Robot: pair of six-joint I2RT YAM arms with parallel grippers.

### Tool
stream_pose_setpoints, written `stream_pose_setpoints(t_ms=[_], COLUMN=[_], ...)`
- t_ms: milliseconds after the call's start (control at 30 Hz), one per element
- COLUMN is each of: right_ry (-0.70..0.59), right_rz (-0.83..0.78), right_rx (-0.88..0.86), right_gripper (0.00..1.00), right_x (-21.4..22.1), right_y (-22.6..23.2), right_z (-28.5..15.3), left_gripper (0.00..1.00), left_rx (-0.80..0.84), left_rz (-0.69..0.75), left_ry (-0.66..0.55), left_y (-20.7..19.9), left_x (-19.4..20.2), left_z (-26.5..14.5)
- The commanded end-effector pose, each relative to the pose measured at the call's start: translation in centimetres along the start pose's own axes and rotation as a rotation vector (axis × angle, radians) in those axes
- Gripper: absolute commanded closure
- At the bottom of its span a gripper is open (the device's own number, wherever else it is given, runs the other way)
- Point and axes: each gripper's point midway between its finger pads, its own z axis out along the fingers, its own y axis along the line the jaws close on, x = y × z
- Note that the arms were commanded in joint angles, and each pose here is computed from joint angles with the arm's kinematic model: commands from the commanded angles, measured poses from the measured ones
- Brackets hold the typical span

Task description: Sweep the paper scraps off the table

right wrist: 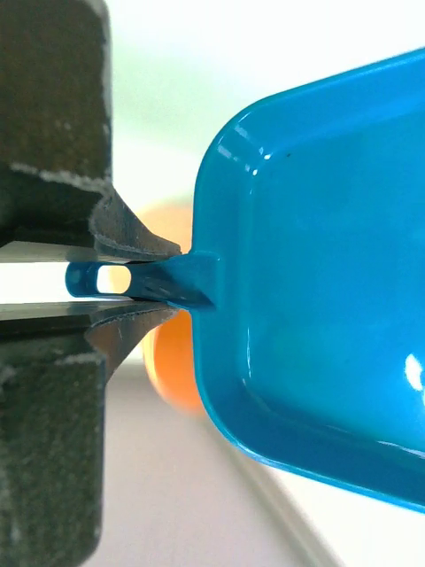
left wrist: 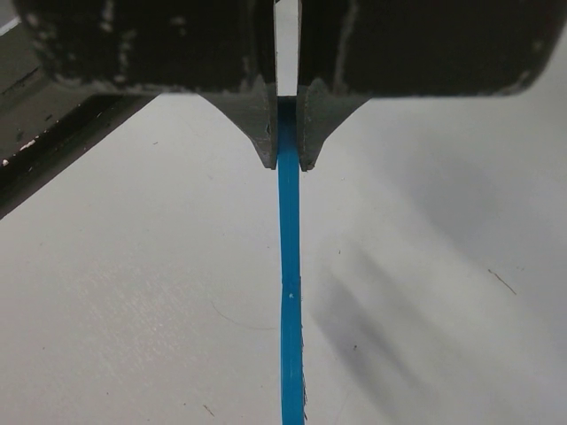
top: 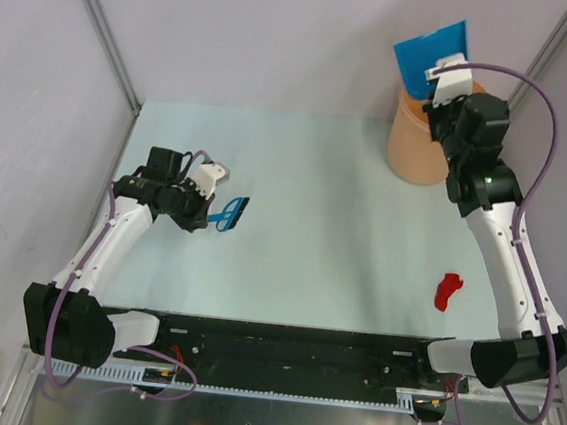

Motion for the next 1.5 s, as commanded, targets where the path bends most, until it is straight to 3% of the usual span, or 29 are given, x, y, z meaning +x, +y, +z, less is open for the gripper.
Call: stream_pose_setpoints(t_ms=[0,133,367,500,700,867,967,1133,1167,1200,1467], right_ry=[0.217,0.437,0.793,0.926,1.048,1.066,1.074,1.072,1.057,1.048,0.879], right_rz=[0.385,0.494,0.410,0.353,0.283,0.265,0.261,0.243,0.248,0.251,0.278], right_rx=[-0.395,-0.496,-0.571,-0.613,-0.642,-0.645,-0.647,-0.628,-0.628,-0.626,-0.531], right_gripper=[1.00,1.00,1.00,1.00,1.00,1.00,0.89,0.50,0.36,0.01,0.00], right_x=[5.0,8.9,16.9,20.6,24.7,25.9,26.4,26.4,25.9,25.6,20.8], right_y=[12.4,18.9,27.9,31.6,35.7,37.1,37.5,37.4,37.2,37.1,32.7], right_z=[-2.5,-4.5,-7.6,-9.3,-10.6,-10.8,-10.9,-11.0,-11.0,-10.9,-9.7], left_gripper=[1.00,1.00,1.00,1.00,1.00,1.00,1.00,1.00,1.00,1.00,1.00], left_rx=[0.011,0.010,0.012,0.009,0.000,0.003,0.004,0.003,0.003,-0.001,-0.035], left_rz=[0.004,0.000,-0.005,-0.005,0.001,0.004,0.004,0.011,0.013,0.017,0.103], left_ry=[-0.058,-0.054,-0.044,-0.038,-0.034,-0.026,-0.020,-0.022,-0.024,-0.024,-0.019], left_y=[-0.3,-0.1,-0.1,0.0,0.1,0.1,0.1,0.0,0.0,0.0,-0.8], left_x=[-1.8,-1.9,-1.8,-1.6,-1.4,-1.2,-1.2,-1.6,-1.7,-1.8,-4.5], left_z=[-0.6,-0.5,-0.3,-0.3,-0.2,-0.1,0.1,0.0,0.0,0.0,0.1])
